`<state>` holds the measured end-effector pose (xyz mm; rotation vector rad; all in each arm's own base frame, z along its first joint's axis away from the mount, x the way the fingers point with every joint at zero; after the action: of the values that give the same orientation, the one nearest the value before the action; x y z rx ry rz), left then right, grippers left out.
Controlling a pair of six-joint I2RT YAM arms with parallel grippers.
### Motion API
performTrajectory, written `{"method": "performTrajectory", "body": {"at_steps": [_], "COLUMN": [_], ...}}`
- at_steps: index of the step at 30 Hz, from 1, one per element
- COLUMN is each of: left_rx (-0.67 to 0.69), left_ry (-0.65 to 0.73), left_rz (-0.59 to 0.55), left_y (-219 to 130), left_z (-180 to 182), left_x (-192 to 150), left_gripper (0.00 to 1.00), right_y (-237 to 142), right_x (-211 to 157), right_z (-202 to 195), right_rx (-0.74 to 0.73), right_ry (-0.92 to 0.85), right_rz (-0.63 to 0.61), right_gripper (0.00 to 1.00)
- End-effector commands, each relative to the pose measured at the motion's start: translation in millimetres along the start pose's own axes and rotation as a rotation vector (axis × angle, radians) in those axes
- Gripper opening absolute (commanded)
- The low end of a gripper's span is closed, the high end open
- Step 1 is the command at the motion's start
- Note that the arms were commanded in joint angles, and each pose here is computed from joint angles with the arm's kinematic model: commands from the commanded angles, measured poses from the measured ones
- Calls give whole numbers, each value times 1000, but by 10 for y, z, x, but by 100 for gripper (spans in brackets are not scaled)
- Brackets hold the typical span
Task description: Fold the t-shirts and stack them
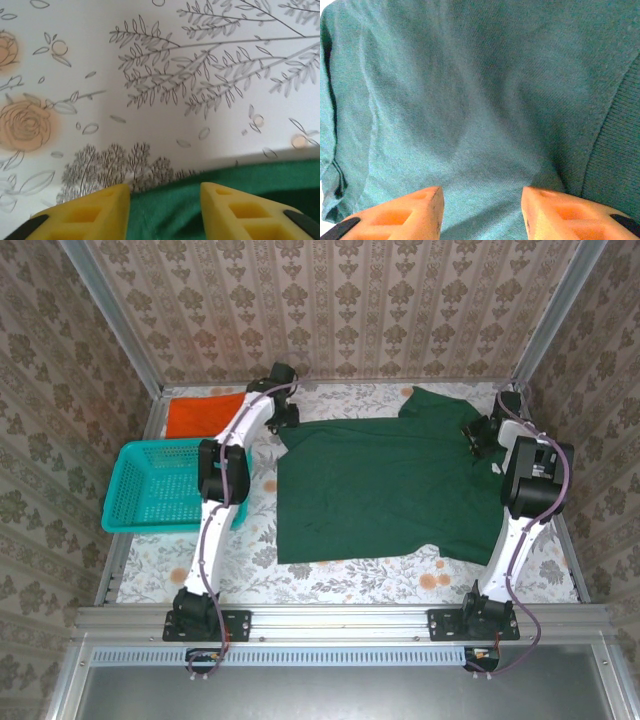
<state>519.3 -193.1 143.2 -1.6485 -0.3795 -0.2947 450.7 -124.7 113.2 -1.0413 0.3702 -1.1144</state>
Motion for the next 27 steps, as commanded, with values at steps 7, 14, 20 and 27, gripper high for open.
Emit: {"method": "performTrajectory", "body": {"at_steps": [7, 14, 20, 27], "left_rx": [-2, 39, 68, 134], "left_ry": [10, -15, -7, -9], "left_rz": [-74, -25, 14, 54], "left_y": [-642, -368, -139, 73], "left_z": [-34, 18, 23, 96], "left_x": [-80, -162, -186, -279], "left_gripper": [53, 55, 50, 47], "right_y": [-43, -29, 2, 13], "right_x": [-64, -57, -59, -65], "right_z": [-61, -30, -34, -39], "right_rx": [7, 19, 24, 22], "right_ry": [29, 16, 14, 14], "right_rz": [29, 37, 51, 56], "right_gripper": [48, 48, 48, 48]}}
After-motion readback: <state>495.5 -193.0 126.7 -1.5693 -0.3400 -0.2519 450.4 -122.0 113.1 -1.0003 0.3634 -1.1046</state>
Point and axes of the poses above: each hand's point on the last joint's axis, 136 mm out from that joint toward the fingers, its own y axis out along the fingers, its own z axis along the line the jaws close on, x = y × z, the point moved 10 cm from there along -y, back along the fingers, and after that the axes turned 5 degrees about -y, right-handed, at the moved point
